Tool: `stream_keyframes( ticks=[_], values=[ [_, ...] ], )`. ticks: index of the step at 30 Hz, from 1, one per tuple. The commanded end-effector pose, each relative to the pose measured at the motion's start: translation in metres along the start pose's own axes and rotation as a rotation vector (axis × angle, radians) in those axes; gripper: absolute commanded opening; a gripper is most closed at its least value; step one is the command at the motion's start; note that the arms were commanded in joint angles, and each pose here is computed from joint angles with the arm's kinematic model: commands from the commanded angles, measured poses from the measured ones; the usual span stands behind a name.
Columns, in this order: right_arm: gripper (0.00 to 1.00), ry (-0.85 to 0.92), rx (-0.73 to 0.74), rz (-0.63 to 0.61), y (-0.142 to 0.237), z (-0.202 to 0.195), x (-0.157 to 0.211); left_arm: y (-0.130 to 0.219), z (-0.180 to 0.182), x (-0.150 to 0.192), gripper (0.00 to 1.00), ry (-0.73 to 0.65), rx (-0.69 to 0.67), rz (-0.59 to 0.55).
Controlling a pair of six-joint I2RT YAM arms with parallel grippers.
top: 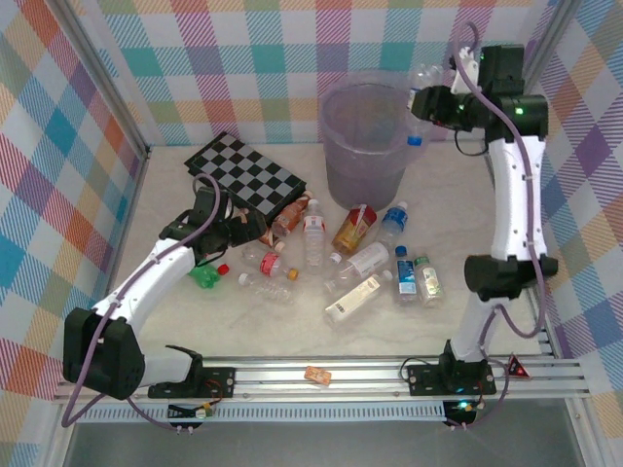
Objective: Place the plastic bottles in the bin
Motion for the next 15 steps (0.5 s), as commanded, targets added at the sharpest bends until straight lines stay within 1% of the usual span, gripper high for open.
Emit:
stream_keyframes(
  ticks=[1, 5, 9, 11, 15],
  values=[
    [0.47, -0.018, -0.084, -0.01, -0.023, 0.012, -0.009, 0.013, 0.001, 0.015, 1.0, -0.015, 0.012, 0.039],
    [0.47, 0.006, -0.157, -0.063, -0.056, 0.024, -0.019, 0.014, 0.0, 0.025, 1.0, -0.001, 0.038, 0.043],
    [0.46, -0.006, -0.184, -0.049, -0.094, 0.022, -0.018, 0.015, -0.004, 0.031, 1.0, -0.009, 0.053, 0.055],
    [0.46, 0.004, -0.157, -0.031, -0.113, 0.019, -0.012, 0.015, -0.006, 0.032, 1.0, -0.016, 0.054, 0.058],
    [0.47, 0.087, -0.03, -0.012, -0.158, 0.012, 0.011, 0.017, -0.012, 0.032, 1.0, -0.043, 0.072, 0.05]
  ],
)
Point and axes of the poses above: each hand's point on the last joint's axis, 136 mm out from that joint toward the fingers, its own y axis back along the fingers, its own z axis along the line the jaws close on, x = y × z, the point moved 8 cm from there along y, back along the fingers, and after that the axes turned 14 degrees about -y, right-handed, at the moved point
